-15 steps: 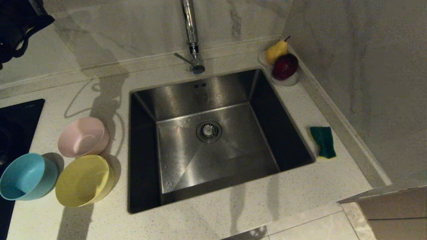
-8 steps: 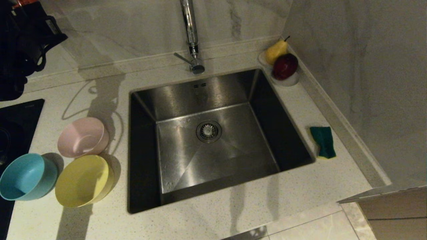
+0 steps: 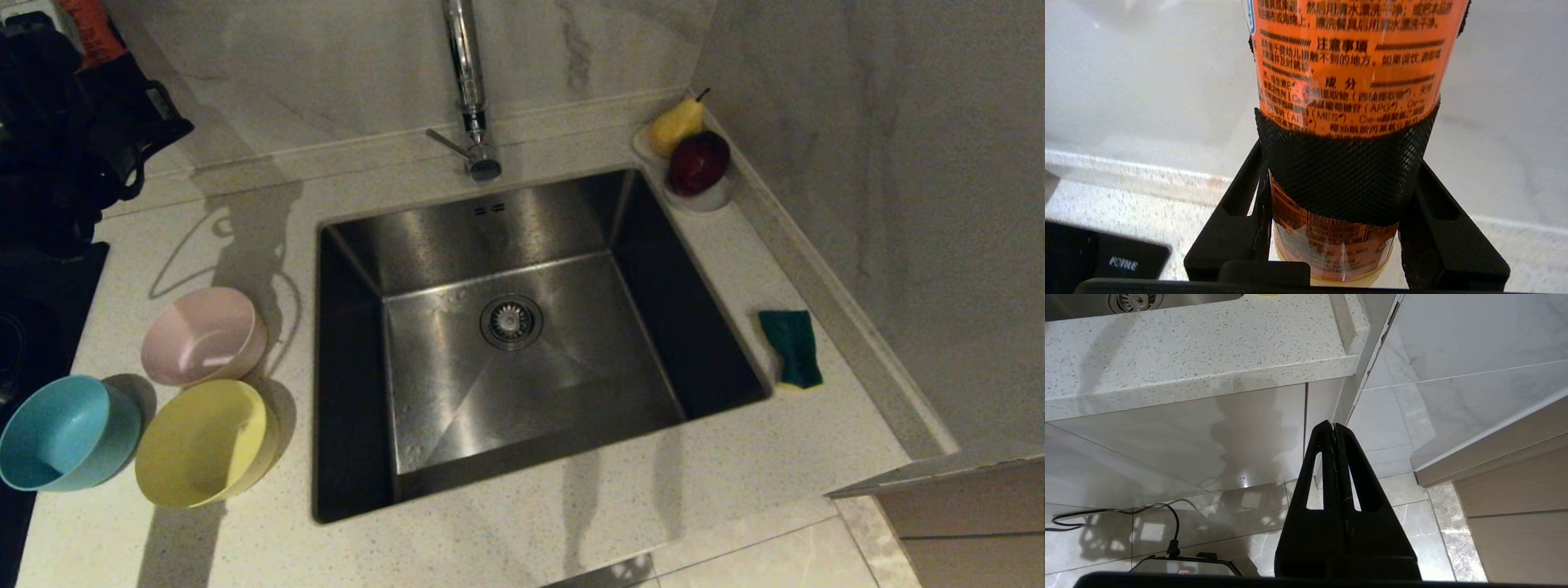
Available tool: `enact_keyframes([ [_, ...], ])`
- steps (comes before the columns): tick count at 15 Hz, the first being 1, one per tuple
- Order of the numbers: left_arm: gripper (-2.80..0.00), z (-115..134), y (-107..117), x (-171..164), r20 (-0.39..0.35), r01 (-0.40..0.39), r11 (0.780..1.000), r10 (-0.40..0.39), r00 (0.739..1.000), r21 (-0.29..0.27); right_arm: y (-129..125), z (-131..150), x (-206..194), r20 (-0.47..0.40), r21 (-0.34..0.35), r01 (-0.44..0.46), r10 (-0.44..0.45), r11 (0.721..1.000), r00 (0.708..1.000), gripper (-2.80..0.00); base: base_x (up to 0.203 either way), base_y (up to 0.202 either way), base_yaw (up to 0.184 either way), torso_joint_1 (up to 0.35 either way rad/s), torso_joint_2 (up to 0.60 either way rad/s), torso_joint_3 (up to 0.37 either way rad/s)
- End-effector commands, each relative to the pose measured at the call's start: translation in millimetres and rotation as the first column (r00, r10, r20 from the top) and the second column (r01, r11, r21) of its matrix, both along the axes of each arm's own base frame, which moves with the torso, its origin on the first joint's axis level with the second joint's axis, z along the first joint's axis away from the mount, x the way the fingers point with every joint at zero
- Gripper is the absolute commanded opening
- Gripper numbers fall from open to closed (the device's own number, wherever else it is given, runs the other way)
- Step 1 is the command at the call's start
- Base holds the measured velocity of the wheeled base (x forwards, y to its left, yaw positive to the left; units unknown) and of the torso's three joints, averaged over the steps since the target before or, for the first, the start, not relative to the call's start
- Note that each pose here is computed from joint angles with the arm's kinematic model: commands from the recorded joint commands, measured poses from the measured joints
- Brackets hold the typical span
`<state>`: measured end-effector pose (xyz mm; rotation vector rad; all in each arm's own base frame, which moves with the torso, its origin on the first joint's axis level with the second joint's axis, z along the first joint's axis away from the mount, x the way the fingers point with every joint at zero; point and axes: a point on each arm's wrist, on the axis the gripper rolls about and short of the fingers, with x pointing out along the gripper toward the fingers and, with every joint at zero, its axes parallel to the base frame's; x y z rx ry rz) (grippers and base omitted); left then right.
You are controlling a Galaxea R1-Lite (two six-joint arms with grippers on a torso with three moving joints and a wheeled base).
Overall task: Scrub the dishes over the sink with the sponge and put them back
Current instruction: Place the dish soap on the table
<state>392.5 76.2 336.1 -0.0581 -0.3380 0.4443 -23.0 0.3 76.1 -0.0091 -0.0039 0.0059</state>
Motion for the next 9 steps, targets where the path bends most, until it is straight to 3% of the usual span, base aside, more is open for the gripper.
enact_keyframes([
  [1, -2.8, -7.0, 1.1, 5.0, -0.049, -0.001, 1.0, 0.0, 0.999, -0.01, 0.0, 0.0, 0.0, 0.001, 0.0, 0.0, 0.0, 1.0, 1.0, -2.8, 0.0, 0.0, 0.0, 0.0, 0.0, 0.0],
  [3, -2.8, -7.1, 1.2, 6.7, -0.083, -0.001, 1.0, -0.001, 0.997, -0.016, 0.0, 0.0, 0.0, 0.001, 0.0, 0.0, 0.0, 1.0, 1.0, -2.8, 0.0, 0.0, 0.0, 0.0, 0.0, 0.0],
  [6, -2.8, -11.0, 1.4, 7.8, -0.201, -0.002, 0.999, -0.006, 0.98, -0.037, 0.0, 0.0, 0.0, 0.001, 0.0, 0.0, 0.0, 1.0, 1.0, -2.8, 0.0, 0.0, 0.0, 0.0, 0.0, 0.0],
  [9, -2.8, -15.7, 1.8, 10.2, -0.255, -0.004, 0.999, -0.009, 0.967, -0.052, 0.0, 0.0, 0.0, 0.001, 0.0, 0.0, 0.0, 1.0, 1.0, -2.8, 0.0, 0.0, 0.0, 0.0, 0.0, 0.0],
])
